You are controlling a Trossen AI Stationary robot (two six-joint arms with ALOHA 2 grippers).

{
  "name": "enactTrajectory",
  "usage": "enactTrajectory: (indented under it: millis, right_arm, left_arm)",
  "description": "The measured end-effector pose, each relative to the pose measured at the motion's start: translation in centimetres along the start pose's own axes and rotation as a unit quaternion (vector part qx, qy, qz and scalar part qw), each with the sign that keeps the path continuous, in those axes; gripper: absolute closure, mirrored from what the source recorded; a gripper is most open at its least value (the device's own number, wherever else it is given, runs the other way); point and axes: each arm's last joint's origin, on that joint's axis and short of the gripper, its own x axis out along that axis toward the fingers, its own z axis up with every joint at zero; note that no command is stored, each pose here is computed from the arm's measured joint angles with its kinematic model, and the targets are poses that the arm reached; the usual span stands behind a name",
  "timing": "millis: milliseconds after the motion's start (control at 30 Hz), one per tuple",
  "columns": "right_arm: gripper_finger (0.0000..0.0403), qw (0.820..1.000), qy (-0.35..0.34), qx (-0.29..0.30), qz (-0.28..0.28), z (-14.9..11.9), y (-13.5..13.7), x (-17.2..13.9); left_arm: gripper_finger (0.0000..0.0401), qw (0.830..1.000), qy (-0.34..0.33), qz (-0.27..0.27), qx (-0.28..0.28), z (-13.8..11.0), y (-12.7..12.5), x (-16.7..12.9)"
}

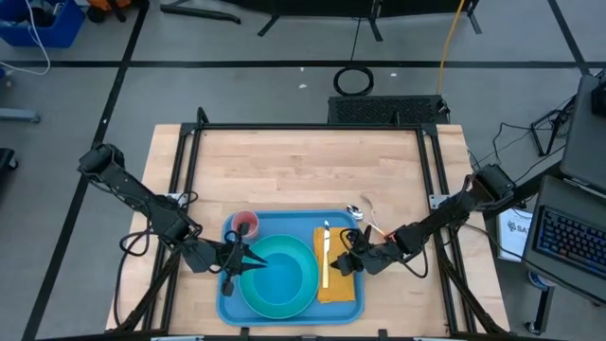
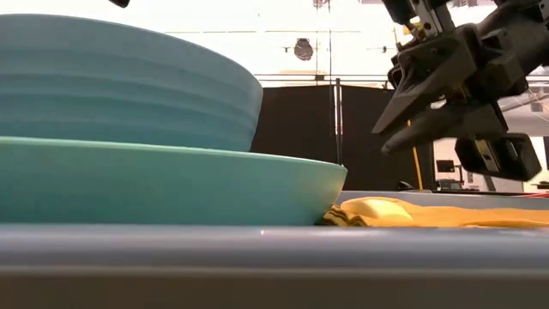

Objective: Set up tray
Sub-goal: Put the spoon to the right of the knife on the napkin

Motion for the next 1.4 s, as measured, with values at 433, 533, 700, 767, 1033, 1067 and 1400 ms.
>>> enactTrajectory:
  millis: [433,533,700,767,1033,1067,1400]
  right_arm:
    - [0.0401,0.999,0.013,-0.031,-0.026,1.4,0.0,-0.6]
    - [0.0402,0.997,0.020,-0.043,-0.055,1.8,-0.1,-1.5]
    - [0.0402,0.990,0.005,-0.065,-0.123,2.8,-0.5,-4.3]
    - [0.0401,0.986,-0.003,-0.070,-0.150,3.2,-0.7,-5.6]
    - [0.0392,0.969,0.008,-0.144,-0.200,4.3,-1.2,-8.0]
    - [0.0387,0.969,0.009,-0.158,-0.188,4.3,-1.0,-7.8]
    - [0.0396,0.956,0.034,-0.195,-0.216,5.7,-1.6,-7.5]
  left_arm:
    - [0.0359,1.000,0.000,0.000,0.000,0.0,0.0,0.0]
    - [0.0359,1.000,0.001,0.000,0.000,0.0,0.0,0.0]
    - [0.0359,1.000,0.001,0.000,0.000,0.0,0.0,0.0]
    - [0.0359,1.000,0.001,0.000,0.001,0.0,0.0,0.0]
    - [0.0359,1.000,0.000,0.000,0.001,0.0,0.0,0.0]
    - [0.0359,1.000,0.000,0.000,0.001,0.0,0.0,0.0]
    - [0.0359,1.000,0.000,0.000,0.001,0.0,0.0,0.0]
